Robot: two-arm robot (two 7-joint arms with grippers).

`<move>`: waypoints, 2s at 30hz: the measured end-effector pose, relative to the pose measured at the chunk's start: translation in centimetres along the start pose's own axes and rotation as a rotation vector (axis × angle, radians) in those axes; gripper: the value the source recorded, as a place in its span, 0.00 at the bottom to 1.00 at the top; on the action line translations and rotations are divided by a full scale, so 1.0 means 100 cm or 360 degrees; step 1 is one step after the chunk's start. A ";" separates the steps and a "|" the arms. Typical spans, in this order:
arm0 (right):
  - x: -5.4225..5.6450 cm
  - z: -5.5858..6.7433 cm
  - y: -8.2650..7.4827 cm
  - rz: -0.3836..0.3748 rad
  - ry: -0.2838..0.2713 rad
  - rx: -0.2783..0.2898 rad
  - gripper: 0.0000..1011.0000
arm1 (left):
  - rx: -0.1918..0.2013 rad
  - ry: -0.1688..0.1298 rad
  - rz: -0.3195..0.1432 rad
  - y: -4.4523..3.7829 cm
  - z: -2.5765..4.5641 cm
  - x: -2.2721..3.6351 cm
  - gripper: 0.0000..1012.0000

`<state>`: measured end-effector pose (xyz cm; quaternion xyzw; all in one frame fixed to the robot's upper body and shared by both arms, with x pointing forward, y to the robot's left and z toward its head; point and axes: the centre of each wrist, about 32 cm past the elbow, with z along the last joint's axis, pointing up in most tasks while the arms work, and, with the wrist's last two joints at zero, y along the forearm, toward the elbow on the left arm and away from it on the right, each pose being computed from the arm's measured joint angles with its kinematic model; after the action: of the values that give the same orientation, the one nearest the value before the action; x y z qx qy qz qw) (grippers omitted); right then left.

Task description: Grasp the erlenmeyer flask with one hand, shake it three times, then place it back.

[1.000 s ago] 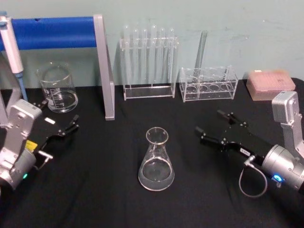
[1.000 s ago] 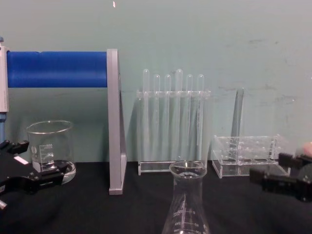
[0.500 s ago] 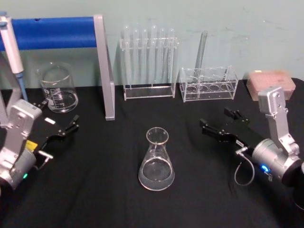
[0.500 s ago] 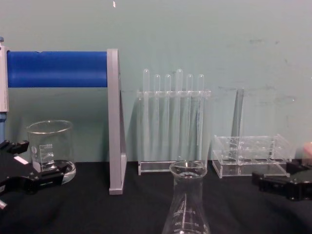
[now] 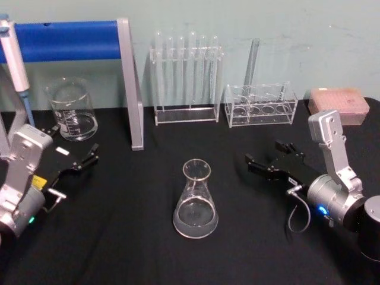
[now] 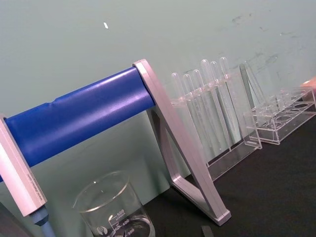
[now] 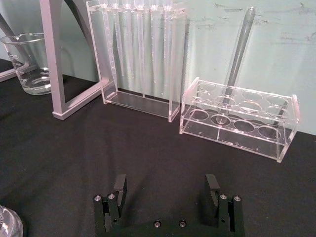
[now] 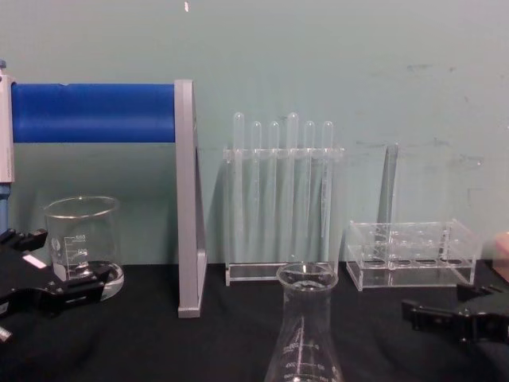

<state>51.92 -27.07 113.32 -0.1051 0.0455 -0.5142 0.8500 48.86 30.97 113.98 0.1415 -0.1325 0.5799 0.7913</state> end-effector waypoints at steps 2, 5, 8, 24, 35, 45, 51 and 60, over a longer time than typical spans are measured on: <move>0.000 0.000 0.000 0.0003 0.0001 0.0000 0.99 | 0.0000 0.0000 0.0000 0.0000 0.0000 0.0000 0.99; 0.000 0.000 0.000 0.0002 0.0000 -0.0001 0.99 | 0.0000 0.0000 0.0000 0.0000 0.0000 0.0000 0.99; 0.000 0.000 0.000 0.0002 0.0000 -0.0001 0.99 | 0.0000 0.0000 0.0000 0.0000 0.0000 0.0000 0.99; 0.000 0.000 0.000 -0.0001 -0.0003 -0.0001 0.99 | 0.0000 0.0000 0.0000 0.0000 0.0000 0.0000 0.99; 0.000 0.000 0.000 -0.0003 -0.0004 0.0000 0.99 | 0.0000 0.0000 0.0000 0.0000 0.0000 0.0000 0.99; 0.000 0.000 0.000 -0.0004 -0.0004 0.0001 0.99 | 0.0000 0.0000 0.0000 0.0000 0.0000 0.0000 0.99; 0.000 0.000 0.000 -0.0004 -0.0004 0.0001 0.99 | 0.0000 0.0000 0.0000 0.0000 0.0000 0.0000 0.99; 0.000 0.000 0.000 -0.0004 -0.0004 0.0001 0.99 | 0.0000 0.0000 0.0000 0.0000 0.0000 0.0000 0.99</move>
<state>51.91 -27.09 113.32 -0.1055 0.0442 -0.5150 0.8495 48.86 30.97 113.98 0.1415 -0.1325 0.5799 0.7913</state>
